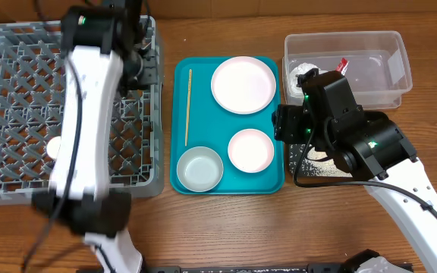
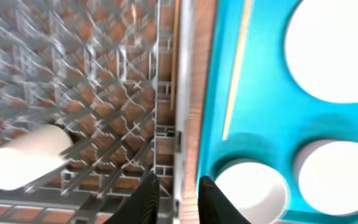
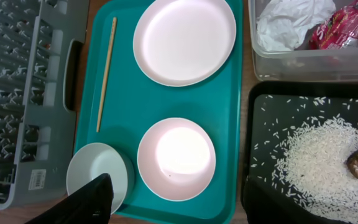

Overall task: Sort waste into correct bins and load items into the dishwasher
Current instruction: 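Grasp the second wooden chopstick with the left gripper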

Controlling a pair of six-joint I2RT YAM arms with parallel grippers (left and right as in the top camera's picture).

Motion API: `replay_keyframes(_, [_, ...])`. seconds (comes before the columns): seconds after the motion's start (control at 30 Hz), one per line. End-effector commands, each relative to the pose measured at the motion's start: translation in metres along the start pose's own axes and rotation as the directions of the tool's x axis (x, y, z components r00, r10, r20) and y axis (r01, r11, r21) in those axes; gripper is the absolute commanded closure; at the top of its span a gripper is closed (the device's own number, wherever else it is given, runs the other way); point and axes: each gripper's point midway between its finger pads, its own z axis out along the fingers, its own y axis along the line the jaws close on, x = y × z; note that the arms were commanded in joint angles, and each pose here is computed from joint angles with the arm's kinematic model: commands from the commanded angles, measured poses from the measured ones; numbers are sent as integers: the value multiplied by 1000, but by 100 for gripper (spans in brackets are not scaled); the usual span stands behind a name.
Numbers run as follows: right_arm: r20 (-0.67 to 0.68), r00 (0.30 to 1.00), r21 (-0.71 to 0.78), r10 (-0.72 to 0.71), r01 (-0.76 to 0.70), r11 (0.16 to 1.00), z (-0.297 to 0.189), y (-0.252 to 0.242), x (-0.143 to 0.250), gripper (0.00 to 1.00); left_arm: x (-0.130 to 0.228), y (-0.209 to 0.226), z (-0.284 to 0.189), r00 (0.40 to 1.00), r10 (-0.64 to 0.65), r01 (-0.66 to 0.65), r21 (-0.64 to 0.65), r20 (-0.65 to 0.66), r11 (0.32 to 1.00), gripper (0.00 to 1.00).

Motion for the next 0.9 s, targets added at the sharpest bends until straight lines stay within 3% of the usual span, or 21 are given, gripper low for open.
replay_keyframes(0.0, [9, 1000, -5, 10, -10, 1000, -1, 1, -3, 31, 17, -23, -32, 994, 30, -18, -116, 107, 993, 76])
replay_keyframes(0.07, [9, 1000, -6, 10, -10, 1000, -1, 1, -3, 31, 23, -35, -23, 992, 38, -16, -184, 118, 983, 65])
replay_keyframes(0.17, [9, 1000, -6, 10, -10, 1000, -1, 1, -3, 31, 23, -57, 8, 989, 80, -52, -214, 123, 975, 19])
replay_keyframes(0.23, [9, 1000, -5, 10, -10, 1000, -1, 1, -3, 31, 30, -70, 27, 992, 95, -77, -190, 84, 979, 14])
replay_keyframes(0.27, [9, 1000, -5, 10, -10, 1000, -1, 1, -3, 31, 34, -74, 35, 993, 100, -88, -180, 60, 980, 0])
replay_keyframes(0.43, [9, 1000, -5, 9, -9, 1000, -1, 1, -3, 31, 24, -75, 68, 996, 41, -28, -164, 78, 986, 1])
replay_keyframes(0.5, [9, 1000, -6, 10, -10, 1000, -1, 1, -3, 31, 23, -75, 88, 998, 13, -4, -135, 67, 991, 9])
replay_keyframes(0.7, [8, 1000, -5, 10, -10, 1000, -1, 1, -3, 31, 33, -75, 158, 1000, -10, 9, -92, -13, 996, 20])
replay_keyframes(0.77, [8, 1000, -5, 10, -10, 1000, -1, 1, -3, 31, 37, -81, 177, 999, 14, -17, -48, -48, 999, 29])
replay_keyframes(0.83, [8, 1000, -5, 10, -10, 1000, -1, 1, -3, 31, 38, -88, 194, 996, 46, -46, -8, -73, 999, 48])
replay_keyframes(0.87, [7, 1000, -5, 10, -10, 1000, 0, 1, -3, 31, 38, -90, 201, 995, 55, -55, 4, -79, 998, 50])
